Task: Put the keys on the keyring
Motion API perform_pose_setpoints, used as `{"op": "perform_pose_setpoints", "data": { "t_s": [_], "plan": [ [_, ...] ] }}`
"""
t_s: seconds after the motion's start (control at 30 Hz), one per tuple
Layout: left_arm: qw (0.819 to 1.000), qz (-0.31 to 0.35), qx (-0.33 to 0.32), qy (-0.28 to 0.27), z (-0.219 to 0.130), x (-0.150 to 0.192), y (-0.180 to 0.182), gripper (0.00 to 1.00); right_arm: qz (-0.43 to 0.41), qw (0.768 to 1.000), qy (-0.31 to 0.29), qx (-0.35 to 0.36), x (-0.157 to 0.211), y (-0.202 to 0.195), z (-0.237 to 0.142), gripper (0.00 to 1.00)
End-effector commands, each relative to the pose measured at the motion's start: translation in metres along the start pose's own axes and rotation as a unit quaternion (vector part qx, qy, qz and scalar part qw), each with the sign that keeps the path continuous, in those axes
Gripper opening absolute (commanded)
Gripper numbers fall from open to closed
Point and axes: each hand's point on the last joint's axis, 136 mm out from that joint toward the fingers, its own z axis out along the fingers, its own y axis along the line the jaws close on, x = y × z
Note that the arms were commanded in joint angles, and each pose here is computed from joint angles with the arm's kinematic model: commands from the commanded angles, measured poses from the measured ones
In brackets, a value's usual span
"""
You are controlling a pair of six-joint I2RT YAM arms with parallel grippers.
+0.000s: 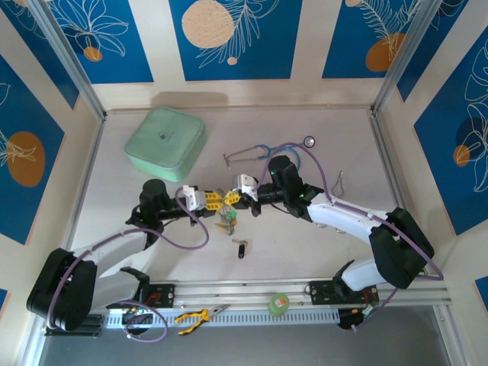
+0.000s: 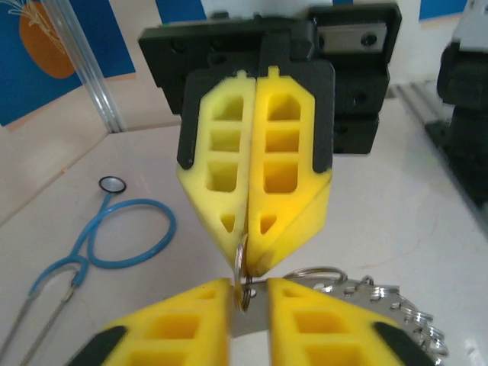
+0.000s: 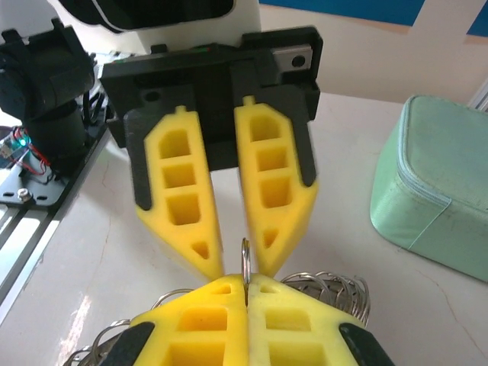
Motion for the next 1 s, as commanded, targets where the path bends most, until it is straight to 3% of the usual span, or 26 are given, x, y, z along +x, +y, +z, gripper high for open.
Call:
{"op": "perform_pose_setpoints", "data": {
  "t_s": [0.0, 0.27, 0.7, 0.97],
  "plan": [
    [0.999, 0.026, -0.011, 0.026, -0.005, 0.001, 0.001, 0.23, -0.039, 0.999, 0.027, 0.003, -0.01, -0.002, -0.002, 0.0],
    [0.994, 0.066, -0.02, 0.089, -0.015, 0.004, -0.001, 0.23, -0.09, 0.985, 0.147, -0.002, 0.0, 0.001, -0.002, 0.0],
    [0.995, 0.074, -0.02, 0.06, -0.013, -0.013, 0.002, 0.24, -0.135, 0.971, 0.199, -0.01, -0.012, 0.003, 0.013, 0.0],
    [0.996, 0.069, -0.011, 0.061, -0.012, -0.011, -0.001, 0.2, -0.138, 0.97, 0.199, -0.014, -0.019, 0.005, 0.018, 0.0]
  ]
}}
